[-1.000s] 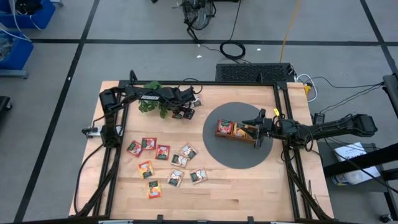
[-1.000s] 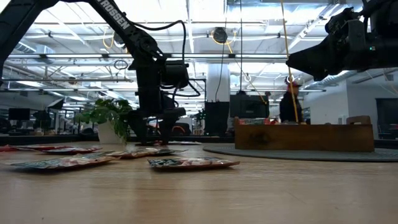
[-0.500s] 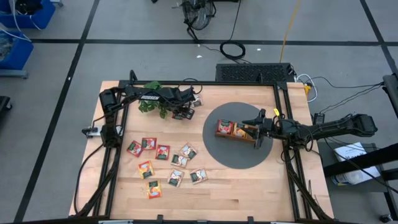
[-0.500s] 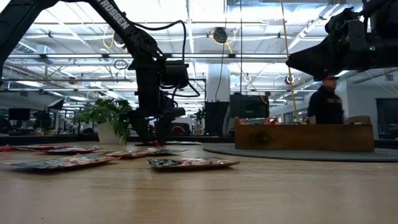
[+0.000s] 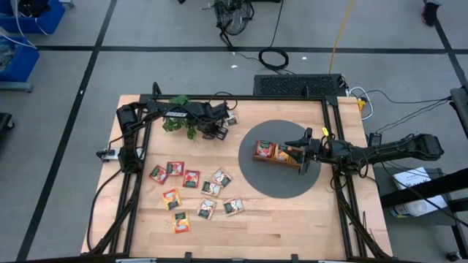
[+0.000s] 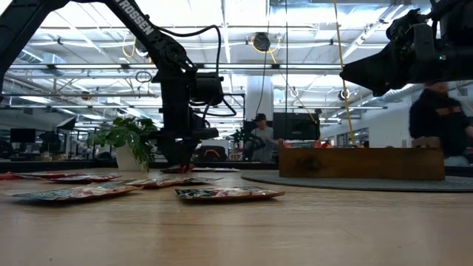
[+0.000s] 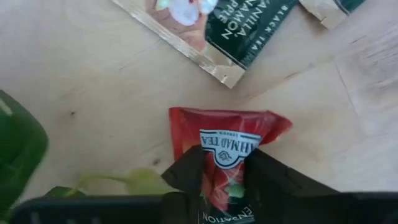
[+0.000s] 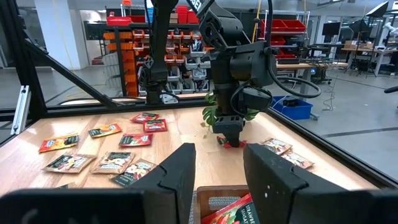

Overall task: Pick & Place Tea
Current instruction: Put the red tea bag into the left section of the wooden organizer

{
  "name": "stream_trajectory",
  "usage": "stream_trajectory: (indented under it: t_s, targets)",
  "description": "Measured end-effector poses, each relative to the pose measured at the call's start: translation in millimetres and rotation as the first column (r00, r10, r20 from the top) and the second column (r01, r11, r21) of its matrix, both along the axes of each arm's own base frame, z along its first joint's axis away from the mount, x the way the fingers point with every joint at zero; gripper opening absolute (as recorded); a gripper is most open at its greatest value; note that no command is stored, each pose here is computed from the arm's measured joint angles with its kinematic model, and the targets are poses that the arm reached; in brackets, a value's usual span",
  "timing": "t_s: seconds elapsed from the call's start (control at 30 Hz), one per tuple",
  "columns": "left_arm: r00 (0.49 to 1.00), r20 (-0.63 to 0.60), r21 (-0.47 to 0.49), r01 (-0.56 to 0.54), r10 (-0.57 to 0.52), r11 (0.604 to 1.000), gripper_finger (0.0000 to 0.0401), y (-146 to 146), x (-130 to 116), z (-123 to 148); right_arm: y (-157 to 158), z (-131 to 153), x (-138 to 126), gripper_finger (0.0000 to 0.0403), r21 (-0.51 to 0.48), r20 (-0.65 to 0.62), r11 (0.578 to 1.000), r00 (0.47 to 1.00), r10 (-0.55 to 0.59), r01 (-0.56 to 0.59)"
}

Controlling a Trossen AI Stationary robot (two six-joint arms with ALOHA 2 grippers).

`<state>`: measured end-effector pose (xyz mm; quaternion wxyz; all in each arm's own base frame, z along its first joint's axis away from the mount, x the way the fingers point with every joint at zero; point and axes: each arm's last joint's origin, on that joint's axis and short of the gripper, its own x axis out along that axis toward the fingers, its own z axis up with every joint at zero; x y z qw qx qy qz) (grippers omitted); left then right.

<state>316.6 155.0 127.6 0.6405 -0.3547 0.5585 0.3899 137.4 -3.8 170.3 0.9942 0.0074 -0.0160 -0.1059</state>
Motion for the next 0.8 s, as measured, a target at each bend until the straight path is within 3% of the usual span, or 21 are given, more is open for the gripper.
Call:
stream_trajectory:
  t_s: [0.27,0.53,0.6,0.7,0.8]
  targets:
    - [0.979,-0.003,-0.013,0.202,-0.202,0.979,0.0017,-1.4,0.5,0.0,0.0,0.0,0.0,0.0123,0.0,0.0,1.0,1.0,0.0,0.0]
    - [0.943,0.008,0.012,0.333,-0.333,0.943,0.005,-8.9,1.6,10.9,0.0,0.0,0.0,0.0123,0.0,0.0,1.0,1.0,0.0,0.0]
    - [0.931,0.009,0.026,0.365,-0.365,0.931,0.0043,-17.1,2.0,18.5,0.0,0.0,0.0,0.0123,0.0,0.0,1.0,1.0,0.0,0.0]
    - [0.907,0.037,0.097,0.415,-0.42,0.905,0.0015,-29.7,4.8,38.5,0.0,-0.2,0.0,0.0123,0.0,-0.002,1.0,1.0,0.0,0.0]
    - [0.872,0.051,0.192,0.469,-0.486,0.862,0.0018,-43.0,6.0,61.9,0.0,-0.3,0.0,0.0123,0.0,-0.003,1.0,1.0,0.0,0.0]
